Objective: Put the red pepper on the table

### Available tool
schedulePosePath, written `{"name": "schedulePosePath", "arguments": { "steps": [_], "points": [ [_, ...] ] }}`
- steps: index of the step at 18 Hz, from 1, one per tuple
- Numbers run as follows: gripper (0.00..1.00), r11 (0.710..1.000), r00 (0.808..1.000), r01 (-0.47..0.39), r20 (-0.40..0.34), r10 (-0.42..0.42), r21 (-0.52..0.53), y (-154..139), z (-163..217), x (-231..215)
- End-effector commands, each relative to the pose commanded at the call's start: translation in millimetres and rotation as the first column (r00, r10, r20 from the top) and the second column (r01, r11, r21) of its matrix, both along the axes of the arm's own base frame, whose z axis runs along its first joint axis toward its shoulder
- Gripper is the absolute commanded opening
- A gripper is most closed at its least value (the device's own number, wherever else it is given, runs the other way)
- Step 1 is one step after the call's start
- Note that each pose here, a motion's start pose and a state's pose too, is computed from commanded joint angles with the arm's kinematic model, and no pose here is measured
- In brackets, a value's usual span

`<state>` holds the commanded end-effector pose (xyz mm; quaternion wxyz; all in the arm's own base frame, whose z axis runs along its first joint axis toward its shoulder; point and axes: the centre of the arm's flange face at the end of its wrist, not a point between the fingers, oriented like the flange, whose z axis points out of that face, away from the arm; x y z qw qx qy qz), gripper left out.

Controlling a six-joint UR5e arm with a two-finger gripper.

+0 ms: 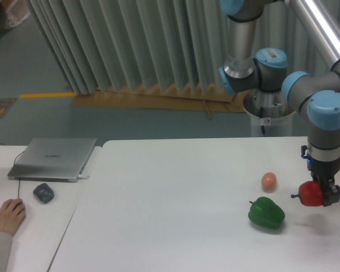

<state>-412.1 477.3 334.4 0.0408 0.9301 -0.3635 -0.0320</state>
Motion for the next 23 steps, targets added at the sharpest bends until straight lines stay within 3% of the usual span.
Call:
{"name": "schedulePosePath", "arguments": {
  "steps": [12, 23],
  "points": [
    [0.43, 1.0, 1.0, -0.006, -0.022, 0.005, -0.016, 13, -16, 8],
    [0.46, 0.99, 0.998, 0.029, -0.053, -0.036, -0.136, 20, -44, 32]
  ]
}}
